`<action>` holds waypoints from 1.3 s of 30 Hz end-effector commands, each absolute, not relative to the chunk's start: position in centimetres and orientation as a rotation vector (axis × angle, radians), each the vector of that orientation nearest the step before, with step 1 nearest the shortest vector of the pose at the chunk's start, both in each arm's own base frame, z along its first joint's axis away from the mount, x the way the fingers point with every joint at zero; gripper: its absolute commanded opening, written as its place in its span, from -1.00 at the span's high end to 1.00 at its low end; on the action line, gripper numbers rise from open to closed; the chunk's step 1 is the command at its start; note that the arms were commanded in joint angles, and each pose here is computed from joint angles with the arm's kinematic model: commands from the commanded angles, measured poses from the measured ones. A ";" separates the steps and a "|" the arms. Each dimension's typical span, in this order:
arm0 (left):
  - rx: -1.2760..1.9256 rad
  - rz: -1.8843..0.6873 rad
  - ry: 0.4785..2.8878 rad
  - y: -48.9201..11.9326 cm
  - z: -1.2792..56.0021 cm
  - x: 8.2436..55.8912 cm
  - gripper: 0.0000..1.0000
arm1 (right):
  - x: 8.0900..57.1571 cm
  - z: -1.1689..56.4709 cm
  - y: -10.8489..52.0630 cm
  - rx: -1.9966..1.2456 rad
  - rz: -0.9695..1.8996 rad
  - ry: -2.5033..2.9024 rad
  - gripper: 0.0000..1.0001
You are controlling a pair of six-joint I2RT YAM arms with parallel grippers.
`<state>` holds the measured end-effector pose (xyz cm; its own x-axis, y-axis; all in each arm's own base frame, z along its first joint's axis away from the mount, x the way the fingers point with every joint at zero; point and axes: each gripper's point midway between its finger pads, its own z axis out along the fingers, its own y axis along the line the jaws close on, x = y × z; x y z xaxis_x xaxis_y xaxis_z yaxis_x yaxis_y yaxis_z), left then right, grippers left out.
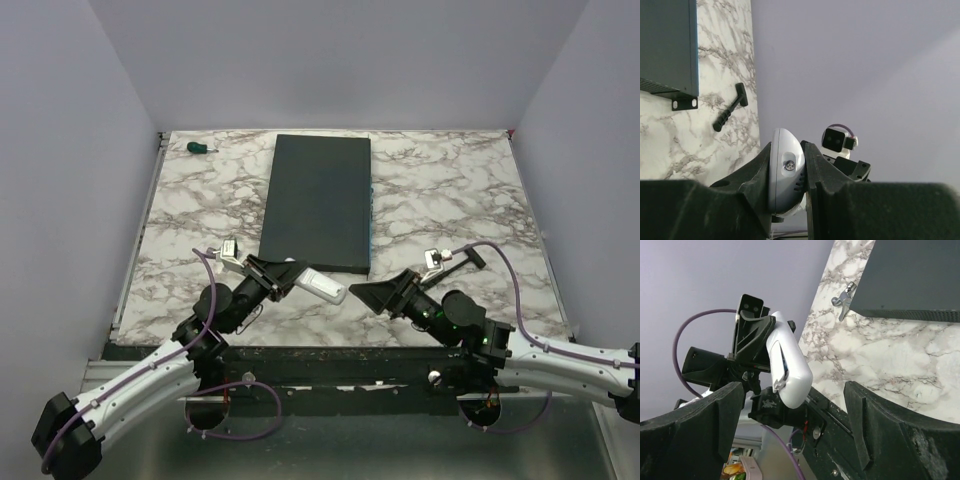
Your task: Load the batteries into the remote control
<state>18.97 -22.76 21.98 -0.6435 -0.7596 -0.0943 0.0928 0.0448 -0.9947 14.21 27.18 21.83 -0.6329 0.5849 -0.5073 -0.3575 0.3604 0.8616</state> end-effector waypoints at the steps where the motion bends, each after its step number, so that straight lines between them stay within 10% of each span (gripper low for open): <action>1: -0.789 -1.750 1.581 -21.8 24.1 19.2 1.00 | 14.3 23.7 27.1 0.217 1.466 1.679 -0.81; 39: -0.877 -1.829 1.483 -20.9 24.3 19.4 1.00 | 14.4 24.3 30.9 0.236 1.615 1.649 -0.61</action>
